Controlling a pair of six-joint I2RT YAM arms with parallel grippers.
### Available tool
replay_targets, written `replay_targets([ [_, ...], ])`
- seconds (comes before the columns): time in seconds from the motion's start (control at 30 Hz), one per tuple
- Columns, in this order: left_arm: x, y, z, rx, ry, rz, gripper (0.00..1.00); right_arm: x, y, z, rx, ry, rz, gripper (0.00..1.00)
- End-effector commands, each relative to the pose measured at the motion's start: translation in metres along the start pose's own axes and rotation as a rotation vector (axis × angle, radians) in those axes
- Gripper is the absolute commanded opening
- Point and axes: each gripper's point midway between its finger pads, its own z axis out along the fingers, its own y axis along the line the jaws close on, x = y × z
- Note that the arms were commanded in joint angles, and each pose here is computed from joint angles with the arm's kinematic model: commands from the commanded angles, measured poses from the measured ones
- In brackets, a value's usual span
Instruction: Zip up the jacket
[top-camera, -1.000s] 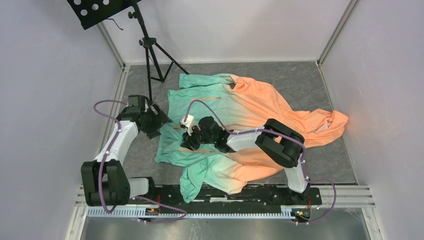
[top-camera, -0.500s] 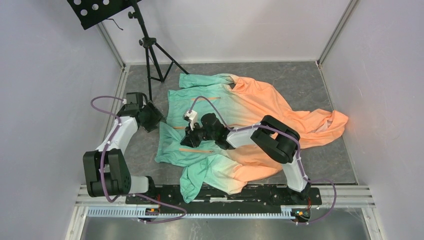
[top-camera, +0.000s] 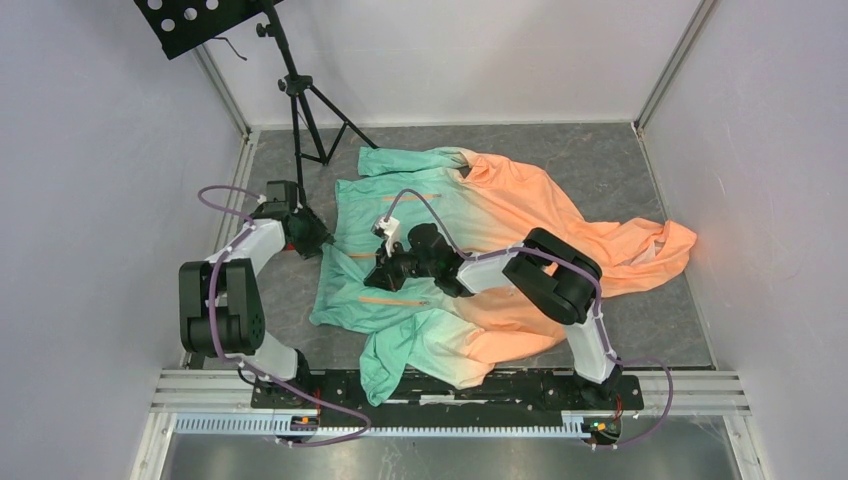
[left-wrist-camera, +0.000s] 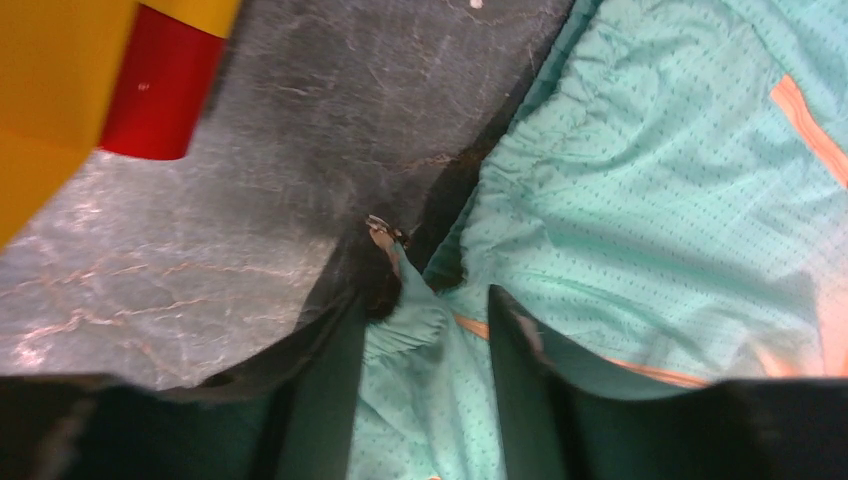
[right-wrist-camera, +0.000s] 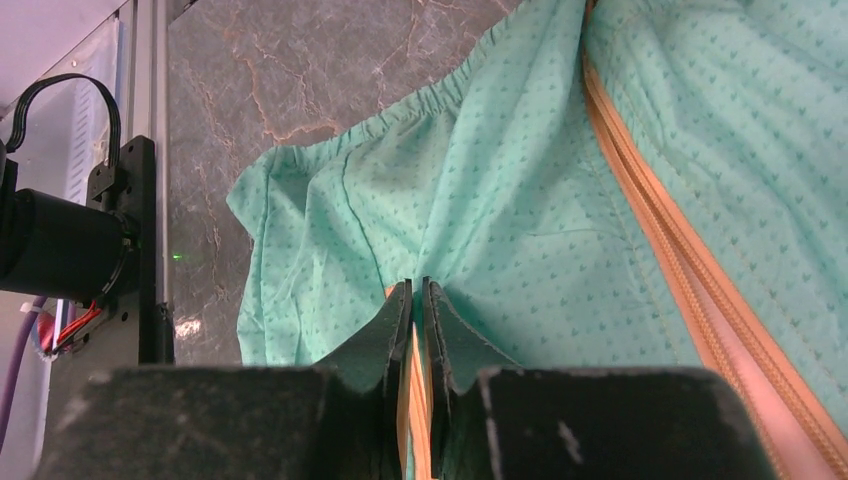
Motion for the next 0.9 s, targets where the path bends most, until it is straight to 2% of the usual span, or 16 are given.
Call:
replay_targets([
  [0.0,-0.008,-0.029,-0.002,0.135,0.001,0.065,0.47,-0.001,0.001,-0.002,-0.032,-0.017,0.007,0.12],
  [0.1,-0.006,-0.023,-0.013,0.128,-0.027,0.095,0.36,-0.006,0.002,-0.004,-0.037,-0.019,0.003,0.12],
  [0.13,-0.004,-0.022,-0.016,0.132,-0.031,0.096,0.27,-0.006,0.002,-0.004,-0.035,-0.015,-0.003,0.12],
  [0.27,0.007,-0.023,-0.028,0.167,-0.023,0.096,0.08,-0.011,0.003,-0.002,-0.042,0.000,0.000,0.13],
  [0.33,0.014,-0.020,-0.031,0.178,-0.017,0.097,0.03,-0.016,0.004,-0.001,-0.044,0.003,0.001,0.17],
  [0.7,0.048,-0.035,-0.060,0.399,-0.024,0.116,0.02,-0.068,-0.005,-0.021,-0.002,-0.049,0.019,0.59],
  [0.87,0.048,-0.040,-0.069,0.436,-0.039,0.121,0.02,-0.077,0.005,-0.003,-0.069,-0.112,0.048,0.66],
])
